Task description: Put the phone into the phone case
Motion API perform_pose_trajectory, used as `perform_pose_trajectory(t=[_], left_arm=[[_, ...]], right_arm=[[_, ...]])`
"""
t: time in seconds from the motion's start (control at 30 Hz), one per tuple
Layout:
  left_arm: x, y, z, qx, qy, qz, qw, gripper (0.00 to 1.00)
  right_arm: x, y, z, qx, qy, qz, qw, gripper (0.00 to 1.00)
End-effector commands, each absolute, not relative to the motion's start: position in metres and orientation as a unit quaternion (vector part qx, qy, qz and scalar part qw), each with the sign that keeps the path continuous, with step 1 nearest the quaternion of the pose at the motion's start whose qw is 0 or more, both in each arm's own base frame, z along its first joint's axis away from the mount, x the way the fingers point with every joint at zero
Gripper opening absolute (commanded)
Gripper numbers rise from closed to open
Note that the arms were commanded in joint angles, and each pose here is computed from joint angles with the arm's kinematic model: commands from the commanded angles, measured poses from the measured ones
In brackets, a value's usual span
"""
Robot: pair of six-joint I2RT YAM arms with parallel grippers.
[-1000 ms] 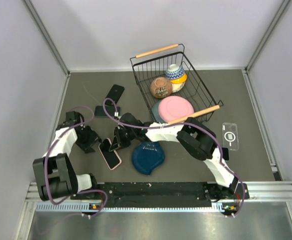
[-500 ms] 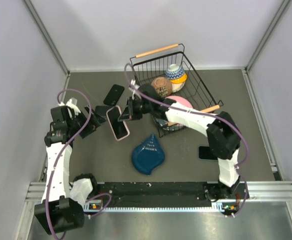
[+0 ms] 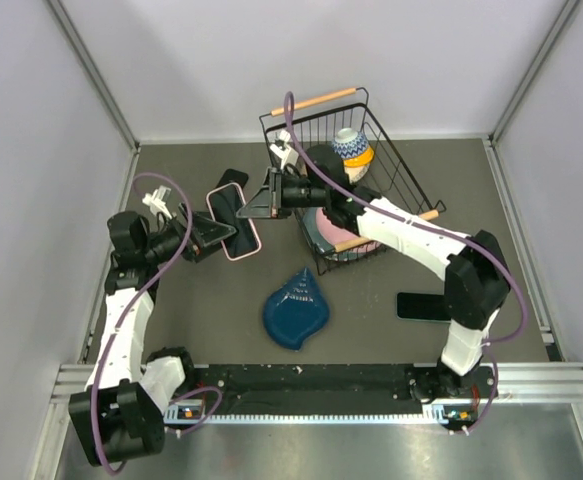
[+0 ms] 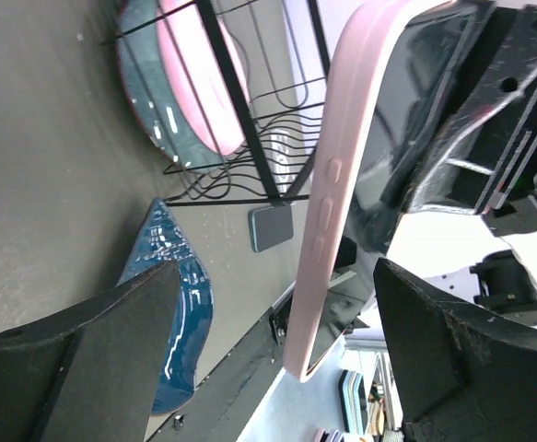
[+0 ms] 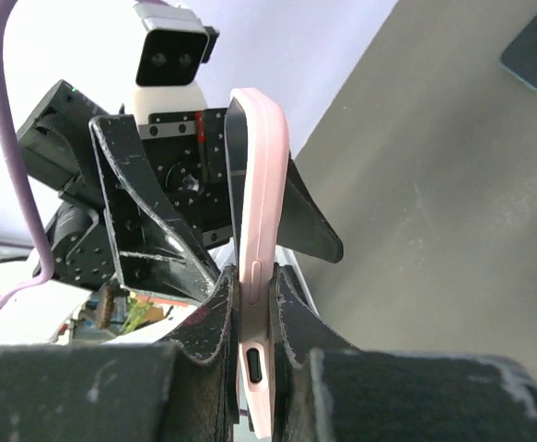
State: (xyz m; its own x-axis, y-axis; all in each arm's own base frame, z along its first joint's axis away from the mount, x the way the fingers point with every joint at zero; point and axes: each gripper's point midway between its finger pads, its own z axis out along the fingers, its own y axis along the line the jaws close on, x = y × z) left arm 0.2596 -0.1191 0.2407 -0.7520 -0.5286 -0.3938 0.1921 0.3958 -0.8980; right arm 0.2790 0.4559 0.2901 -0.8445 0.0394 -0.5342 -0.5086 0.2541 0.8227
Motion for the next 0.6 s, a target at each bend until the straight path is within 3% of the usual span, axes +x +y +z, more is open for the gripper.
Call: perform_pose_trajectory(t=[0.0,0.1,0.13,0.2,0.23,0.3,0.37,0.4,0.43,0.47,0.5,0.57], left_arm=[[0.254,-0.128,0.271,-0.049,0.729,-0.575,0.367,0.89],[0.252,-0.130,0.277,-0.047,0.712,-0.593,0.372,0.82],[0.248,-0.132,0.276,-0.066,0.706,-0.611,0.351,0.76],[0.247,-0.133,0.291,-0.040,0.682,-0.623,0.381,0.66],[0.246,-0.134,0.291,-0.049,0.677,-0.633,0.371,0.55],[0.245,-0.134,0.293,-0.042,0.675,-0.633,0.377,0.42],[0.243,-0.134,0.291,-0.041,0.676,-0.632,0.376,0.20],[0.243,-0.134,0.290,-0.045,0.678,-0.630,0.376,0.07],[0.243,-0.134,0.289,-0.047,0.680,-0.628,0.376,0.00],[0.243,-0.134,0.288,-0.050,0.680,-0.627,0.376,0.00],[0.243,-0.134,0.289,-0.048,0.680,-0.626,0.379,0.00],[0.242,-0.134,0.290,-0.046,0.679,-0.626,0.380,0.00]], right_arm=[[0.251,0.453,0.352,-0.189,0.682,0.661,0.249,0.00],[0.241,0.451,0.351,-0.190,0.672,0.679,0.227,0.00],[0.237,0.452,0.348,-0.194,0.669,0.682,0.222,0.00],[0.234,0.451,0.347,-0.196,0.670,0.682,0.220,0.00],[0.233,0.450,0.344,-0.194,0.672,0.681,0.218,0.00],[0.231,0.449,0.345,-0.195,0.670,0.682,0.219,0.00],[0.230,0.447,0.342,-0.196,0.673,0.679,0.218,0.00],[0.229,0.446,0.343,-0.197,0.673,0.678,0.220,0.06],[0.226,0.443,0.343,-0.200,0.672,0.678,0.219,0.11],[0.224,0.442,0.343,-0.202,0.671,0.679,0.219,0.18],[0.221,0.440,0.342,-0.205,0.668,0.681,0.218,0.31],[0.214,0.434,0.339,-0.209,0.665,0.684,0.215,0.42]])
